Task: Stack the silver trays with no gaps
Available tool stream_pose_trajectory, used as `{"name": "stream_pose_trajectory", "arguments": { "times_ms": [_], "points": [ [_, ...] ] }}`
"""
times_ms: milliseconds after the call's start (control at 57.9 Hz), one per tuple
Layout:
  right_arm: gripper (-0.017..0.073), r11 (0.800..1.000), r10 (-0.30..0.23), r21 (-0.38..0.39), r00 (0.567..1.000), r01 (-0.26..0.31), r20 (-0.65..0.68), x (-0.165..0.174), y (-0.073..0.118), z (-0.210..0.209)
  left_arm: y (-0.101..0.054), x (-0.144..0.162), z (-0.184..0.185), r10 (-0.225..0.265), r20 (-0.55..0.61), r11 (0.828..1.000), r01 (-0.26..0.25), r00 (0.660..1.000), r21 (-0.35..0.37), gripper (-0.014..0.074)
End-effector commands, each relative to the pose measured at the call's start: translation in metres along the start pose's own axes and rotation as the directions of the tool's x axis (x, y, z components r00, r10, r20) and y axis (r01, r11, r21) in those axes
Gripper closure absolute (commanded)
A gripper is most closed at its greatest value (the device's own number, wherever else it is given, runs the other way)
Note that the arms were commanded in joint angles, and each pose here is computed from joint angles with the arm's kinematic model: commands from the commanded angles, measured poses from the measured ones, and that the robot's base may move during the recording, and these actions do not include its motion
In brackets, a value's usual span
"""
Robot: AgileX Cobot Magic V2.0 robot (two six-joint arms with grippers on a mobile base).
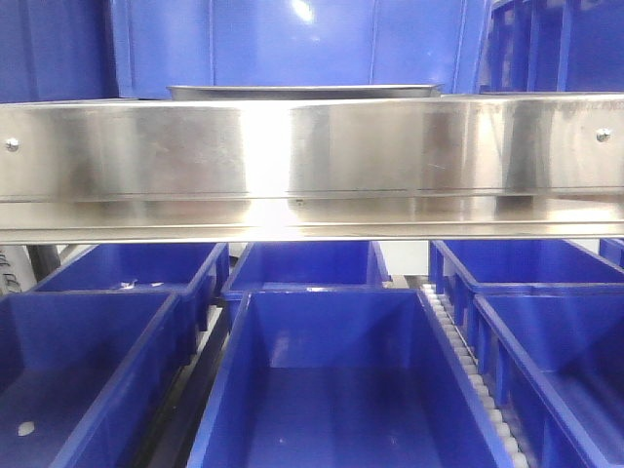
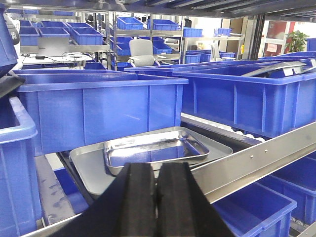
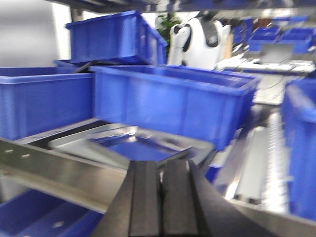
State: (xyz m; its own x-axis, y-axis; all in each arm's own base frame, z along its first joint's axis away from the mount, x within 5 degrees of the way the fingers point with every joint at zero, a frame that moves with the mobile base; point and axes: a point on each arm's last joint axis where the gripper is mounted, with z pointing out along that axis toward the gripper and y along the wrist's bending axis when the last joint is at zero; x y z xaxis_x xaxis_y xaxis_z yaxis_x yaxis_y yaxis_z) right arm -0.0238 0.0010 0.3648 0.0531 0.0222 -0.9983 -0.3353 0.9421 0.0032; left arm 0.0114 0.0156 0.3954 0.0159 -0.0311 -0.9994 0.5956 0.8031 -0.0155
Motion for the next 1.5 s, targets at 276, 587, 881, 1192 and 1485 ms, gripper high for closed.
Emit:
{"name": "stream_pose_trajectory", "arguments": {
  "times_ms": [276,587,881,1192,1485],
  "points": [
    [0.0629,0.965,-0.090,0.259,0.977,0.037,0.195,0.008,-0.006,0.022,0.000,-0.001,-0.001,-0.012,0.014,1.000,0.011,1.000,0.013,0.0601],
    [0.0629,0.943,-0.047,0.330,0.998,0.034,0.032,0.084,-0.021,0.055,0.000,-0.001,-0.001,-0.012,0.014,1.000,0.011,1.000,0.013,0.0601],
    [0.0629,0.935,-0.071,0.352,0.995,0.040,0.076,0.138,-0.028,0.064,0.000,-0.001,-0.001,-0.012,0.014,1.000,0.011,1.000,0.013,0.0601],
    [0.0629,0.913,-0.052,0.405,0.999,0.043,0.012,0.153,-0.032,0.064,0.000,-0.001,-0.001,-0.007,0.015,1.000,0.007,1.000,0.010,0.0601],
    [0.0629,0.909,-0.049,0.415,0.999,0.041,0.007,0.156,-0.033,0.064,0.000,-0.001,-0.001,-0.007,0.015,1.000,0.007,1.000,0.010,0.0601]
  ]
}}
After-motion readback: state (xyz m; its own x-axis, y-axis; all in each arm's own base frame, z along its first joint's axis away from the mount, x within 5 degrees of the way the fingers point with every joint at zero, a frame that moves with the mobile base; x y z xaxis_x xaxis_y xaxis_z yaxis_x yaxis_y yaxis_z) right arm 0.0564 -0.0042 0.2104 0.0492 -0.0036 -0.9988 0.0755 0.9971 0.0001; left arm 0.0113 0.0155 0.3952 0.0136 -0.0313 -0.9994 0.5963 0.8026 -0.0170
